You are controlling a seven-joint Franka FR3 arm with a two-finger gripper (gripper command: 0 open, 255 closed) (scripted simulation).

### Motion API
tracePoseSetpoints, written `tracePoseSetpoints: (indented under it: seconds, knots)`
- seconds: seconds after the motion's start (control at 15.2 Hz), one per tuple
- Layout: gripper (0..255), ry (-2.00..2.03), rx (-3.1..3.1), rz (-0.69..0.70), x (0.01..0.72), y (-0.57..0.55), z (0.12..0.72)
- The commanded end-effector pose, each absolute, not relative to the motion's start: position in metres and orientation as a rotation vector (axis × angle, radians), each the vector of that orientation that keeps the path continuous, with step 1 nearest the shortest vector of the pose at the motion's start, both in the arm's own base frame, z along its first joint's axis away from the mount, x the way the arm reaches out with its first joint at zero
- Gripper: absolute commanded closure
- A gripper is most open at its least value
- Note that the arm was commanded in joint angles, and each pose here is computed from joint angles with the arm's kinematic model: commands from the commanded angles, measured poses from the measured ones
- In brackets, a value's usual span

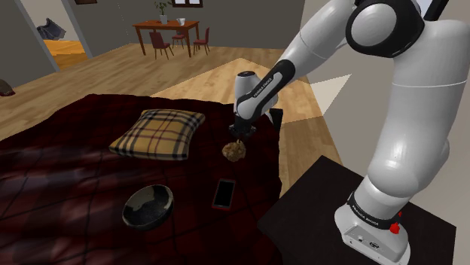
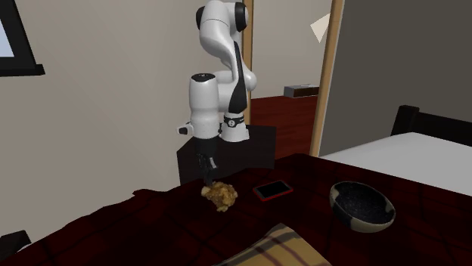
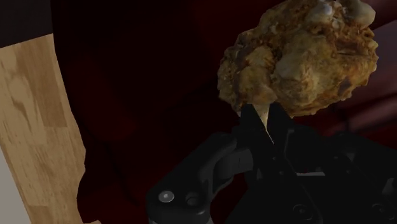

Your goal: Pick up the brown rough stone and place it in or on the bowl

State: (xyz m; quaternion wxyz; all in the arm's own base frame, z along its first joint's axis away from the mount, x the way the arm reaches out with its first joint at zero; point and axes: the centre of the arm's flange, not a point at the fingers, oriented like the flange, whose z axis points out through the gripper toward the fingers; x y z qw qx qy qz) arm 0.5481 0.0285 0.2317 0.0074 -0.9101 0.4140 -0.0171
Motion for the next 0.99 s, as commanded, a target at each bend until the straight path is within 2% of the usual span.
tracePoseSetpoints:
  seconds: [0.0,0.53,0.59,0.79,0.92]
  knots:
    - [255,1.304,-2.863,0.002,0.542,0.027,0.223]
    - [255,1.302,-2.858,-0.015,0.543,0.027,0.235]
    - [0,1.302,-2.858,-0.015,0.543,0.027,0.235]
    - [0,1.837,-2.414,0.464,0.6,-0.036,0.241]
    - [0,1.873,-2.372,0.5,0.602,-0.041,0.236]
